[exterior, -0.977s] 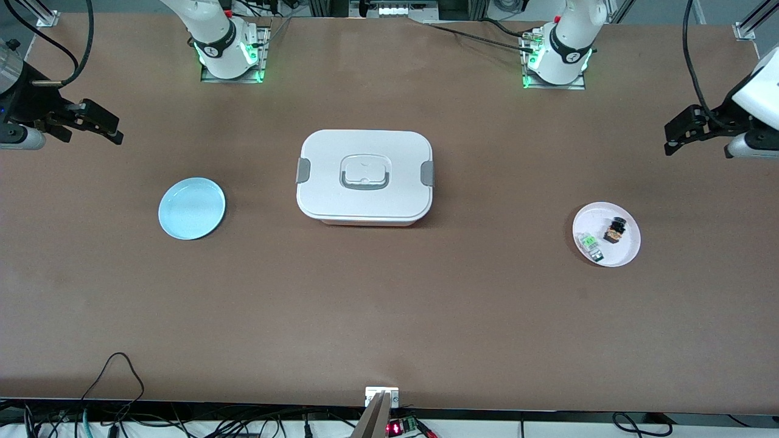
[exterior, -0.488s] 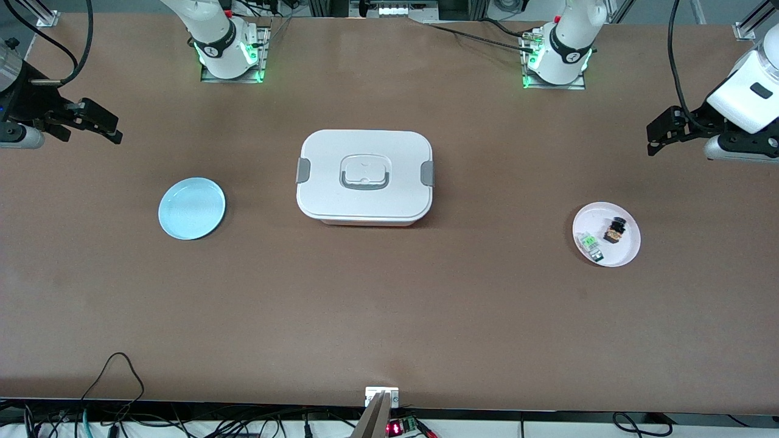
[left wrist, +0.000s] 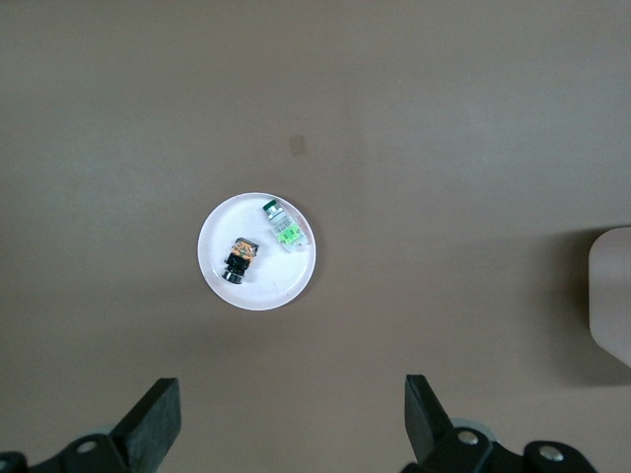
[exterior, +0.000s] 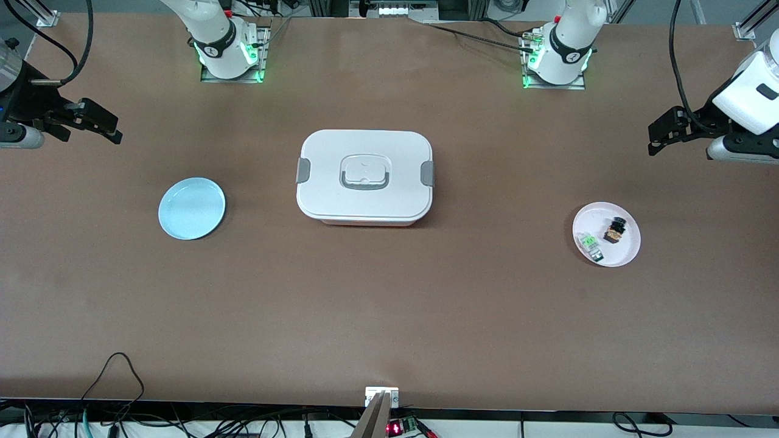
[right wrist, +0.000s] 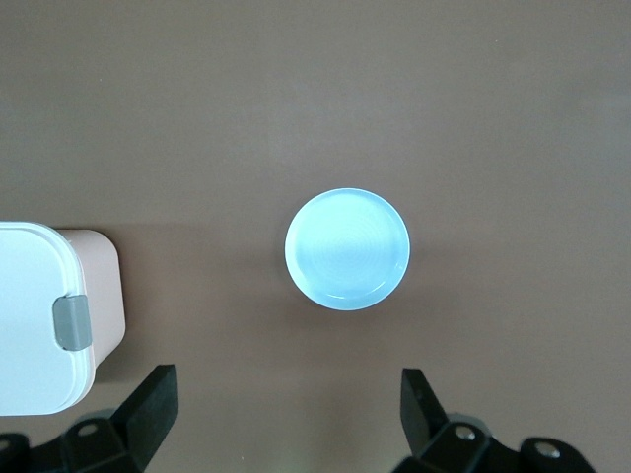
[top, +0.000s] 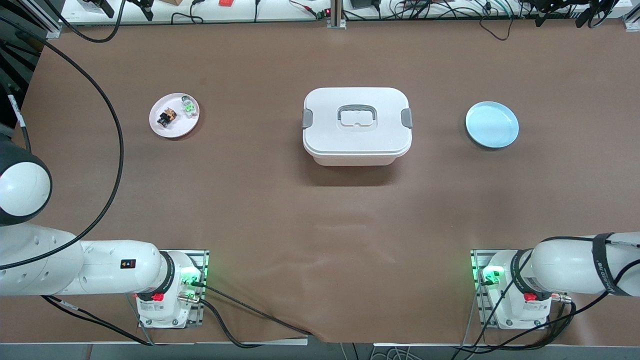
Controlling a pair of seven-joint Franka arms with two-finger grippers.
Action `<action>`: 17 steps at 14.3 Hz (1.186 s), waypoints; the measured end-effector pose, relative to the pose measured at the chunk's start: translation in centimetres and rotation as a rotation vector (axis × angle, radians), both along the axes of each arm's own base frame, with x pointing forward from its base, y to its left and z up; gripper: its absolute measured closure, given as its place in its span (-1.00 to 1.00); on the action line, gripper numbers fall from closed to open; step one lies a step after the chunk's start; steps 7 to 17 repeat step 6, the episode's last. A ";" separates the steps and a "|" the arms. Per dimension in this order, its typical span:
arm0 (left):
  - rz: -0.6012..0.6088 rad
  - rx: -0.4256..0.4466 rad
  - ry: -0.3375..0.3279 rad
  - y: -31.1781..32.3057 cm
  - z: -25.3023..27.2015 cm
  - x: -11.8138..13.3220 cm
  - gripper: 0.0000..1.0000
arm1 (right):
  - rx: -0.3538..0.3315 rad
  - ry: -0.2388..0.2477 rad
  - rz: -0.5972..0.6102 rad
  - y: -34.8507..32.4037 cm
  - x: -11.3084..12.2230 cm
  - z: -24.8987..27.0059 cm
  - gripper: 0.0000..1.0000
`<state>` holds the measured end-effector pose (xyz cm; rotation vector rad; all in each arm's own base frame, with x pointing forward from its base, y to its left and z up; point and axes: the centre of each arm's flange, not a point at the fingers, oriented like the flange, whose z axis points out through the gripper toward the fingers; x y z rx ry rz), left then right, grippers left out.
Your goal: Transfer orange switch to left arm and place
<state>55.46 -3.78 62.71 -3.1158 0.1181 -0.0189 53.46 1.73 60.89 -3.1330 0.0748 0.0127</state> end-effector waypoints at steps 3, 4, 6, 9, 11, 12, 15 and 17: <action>0.002 0.000 0.002 0.1 -0.1 0.0 -1.00 | -0.002 -0.001 0.000 0.0 0.0 0.1 -1.00; 0.002 0.000 0.003 0.1 -0.1 0.1 -1.00 | -0.002 -0.001 0.000 0.0 0.0 0.1 -1.00; 0.003 0.000 0.005 0.2 -0.2 0.1 -1.00 | -0.002 -0.001 0.000 0.0 0.0 0.1 -1.00; 0.003 0.000 0.005 0.2 -0.2 0.1 -1.00 | -0.002 -0.001 0.000 0.0 0.0 0.1 -1.00; 0.003 0.000 0.005 0.2 -0.2 0.1 -1.00 | -0.002 -0.001 0.000 0.0 0.0 0.1 -1.00; 0.003 0.000 0.005 0.2 -0.2 0.1 -1.00 | -0.002 -0.001 0.000 0.0 0.0 0.1 -1.00; 0.003 0.000 0.005 0.2 -0.2 0.1 -1.00 | -0.002 -0.001 0.000 0.0 0.0 0.1 -1.00; 0.003 0.000 0.005 0.2 -0.2 0.1 -1.00 | -0.002 -0.001 0.000 0.0 0.0 0.1 -1.00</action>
